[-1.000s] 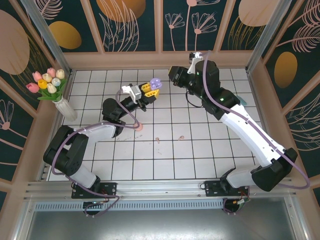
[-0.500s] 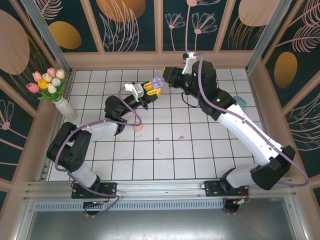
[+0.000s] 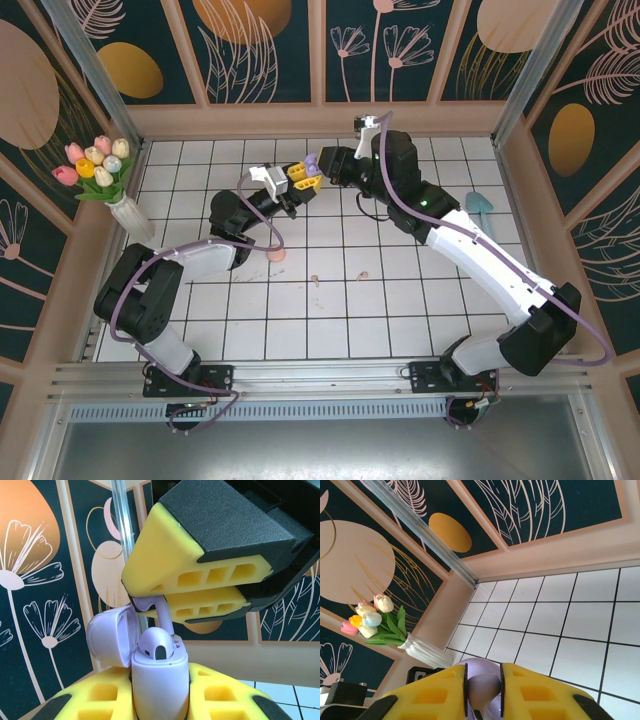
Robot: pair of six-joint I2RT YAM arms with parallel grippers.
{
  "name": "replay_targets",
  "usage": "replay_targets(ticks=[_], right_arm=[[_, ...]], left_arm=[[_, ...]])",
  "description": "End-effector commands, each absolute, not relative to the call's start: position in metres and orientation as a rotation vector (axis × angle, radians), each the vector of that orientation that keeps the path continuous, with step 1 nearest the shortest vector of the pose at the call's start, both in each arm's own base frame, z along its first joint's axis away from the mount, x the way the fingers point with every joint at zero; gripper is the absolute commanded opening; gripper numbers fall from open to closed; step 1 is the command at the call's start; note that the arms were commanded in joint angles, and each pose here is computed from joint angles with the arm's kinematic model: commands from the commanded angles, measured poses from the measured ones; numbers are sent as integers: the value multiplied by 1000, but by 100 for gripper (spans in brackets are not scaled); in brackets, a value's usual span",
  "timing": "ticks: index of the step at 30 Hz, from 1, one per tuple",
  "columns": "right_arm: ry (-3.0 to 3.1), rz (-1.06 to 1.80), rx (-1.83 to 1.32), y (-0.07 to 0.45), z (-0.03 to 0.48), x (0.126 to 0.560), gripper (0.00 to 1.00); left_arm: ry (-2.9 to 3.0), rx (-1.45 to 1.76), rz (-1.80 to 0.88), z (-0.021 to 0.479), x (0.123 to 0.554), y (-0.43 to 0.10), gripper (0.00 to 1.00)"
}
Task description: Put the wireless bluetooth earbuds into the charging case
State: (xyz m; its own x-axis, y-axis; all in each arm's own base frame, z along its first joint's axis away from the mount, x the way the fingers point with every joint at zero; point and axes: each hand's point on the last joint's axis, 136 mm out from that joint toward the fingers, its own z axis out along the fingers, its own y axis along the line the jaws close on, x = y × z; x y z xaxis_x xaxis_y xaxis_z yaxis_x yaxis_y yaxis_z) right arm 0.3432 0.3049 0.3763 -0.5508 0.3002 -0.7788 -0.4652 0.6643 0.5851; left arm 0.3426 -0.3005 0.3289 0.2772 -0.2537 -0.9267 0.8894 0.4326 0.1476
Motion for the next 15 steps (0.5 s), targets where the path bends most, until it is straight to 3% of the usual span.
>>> replay_targets(ticks=[1, 15], right_arm=[[1884, 1036, -147, 312, 381, 340, 23], [1943, 996, -183, 321, 359, 334, 22]], left_arm=[[964, 789, -892, 337, 341, -304, 0], [956, 787, -889, 341, 340, -303, 0]])
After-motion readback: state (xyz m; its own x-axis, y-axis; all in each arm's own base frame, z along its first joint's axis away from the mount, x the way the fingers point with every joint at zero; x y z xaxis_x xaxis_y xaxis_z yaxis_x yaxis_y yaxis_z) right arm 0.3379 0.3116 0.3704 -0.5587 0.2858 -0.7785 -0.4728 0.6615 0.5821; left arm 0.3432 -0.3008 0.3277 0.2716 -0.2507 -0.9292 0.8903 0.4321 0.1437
